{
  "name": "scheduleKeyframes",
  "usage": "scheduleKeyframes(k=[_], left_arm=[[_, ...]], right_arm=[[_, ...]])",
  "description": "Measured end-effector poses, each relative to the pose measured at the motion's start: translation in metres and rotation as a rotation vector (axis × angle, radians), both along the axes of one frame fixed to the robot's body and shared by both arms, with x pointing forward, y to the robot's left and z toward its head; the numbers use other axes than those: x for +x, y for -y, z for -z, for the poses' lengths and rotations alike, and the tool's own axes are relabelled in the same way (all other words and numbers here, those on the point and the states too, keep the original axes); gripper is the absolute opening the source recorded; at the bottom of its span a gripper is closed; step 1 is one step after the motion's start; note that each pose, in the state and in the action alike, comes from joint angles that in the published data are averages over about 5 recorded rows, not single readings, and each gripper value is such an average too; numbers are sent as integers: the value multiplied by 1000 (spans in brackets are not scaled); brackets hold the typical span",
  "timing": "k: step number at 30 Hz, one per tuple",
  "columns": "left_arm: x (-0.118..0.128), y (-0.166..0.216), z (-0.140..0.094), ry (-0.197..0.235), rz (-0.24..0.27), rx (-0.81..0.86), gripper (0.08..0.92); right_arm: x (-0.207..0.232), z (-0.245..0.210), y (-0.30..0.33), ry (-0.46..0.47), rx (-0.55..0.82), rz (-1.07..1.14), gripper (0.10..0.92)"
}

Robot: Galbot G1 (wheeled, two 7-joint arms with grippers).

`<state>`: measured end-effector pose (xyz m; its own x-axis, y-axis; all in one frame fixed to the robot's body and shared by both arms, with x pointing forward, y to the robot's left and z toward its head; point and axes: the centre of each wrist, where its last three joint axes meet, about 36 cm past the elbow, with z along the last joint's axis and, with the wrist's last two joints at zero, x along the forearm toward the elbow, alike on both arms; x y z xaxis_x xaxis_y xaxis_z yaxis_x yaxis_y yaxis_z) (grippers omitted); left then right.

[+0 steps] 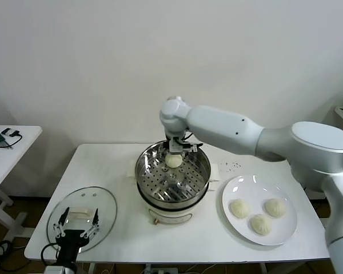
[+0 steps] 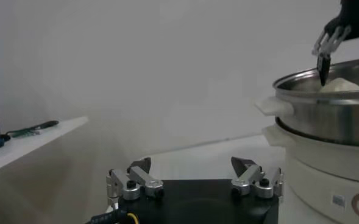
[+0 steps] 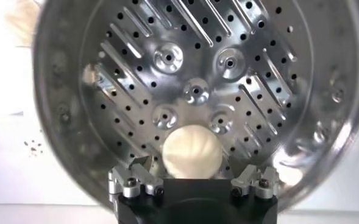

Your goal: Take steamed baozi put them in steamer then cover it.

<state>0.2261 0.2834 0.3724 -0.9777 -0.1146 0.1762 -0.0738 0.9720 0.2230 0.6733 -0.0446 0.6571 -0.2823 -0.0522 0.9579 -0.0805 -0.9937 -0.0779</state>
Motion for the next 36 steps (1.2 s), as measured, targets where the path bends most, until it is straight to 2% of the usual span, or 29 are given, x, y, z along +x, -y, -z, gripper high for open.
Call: scheduleKeyframes(k=[8,13,18,26,36], left_arm=[[-4,3,-2,1,2,0,823],[-6,3,-4,3,-1,2,823],[-10,3,-3,0,-2,2,823],[-11,3,-3,-1,-2,0,823],[-13,3,-4,-4,0,5,823]], right_arm=[[1,-38,90,-67,188,299,823],[-9,-33,154,-103,327,577,823],[-33,-15,203,-101,420,899,823],[-66,31,252,-156,394,1267,823],[-88,98,272,-272,283,1435,823]])
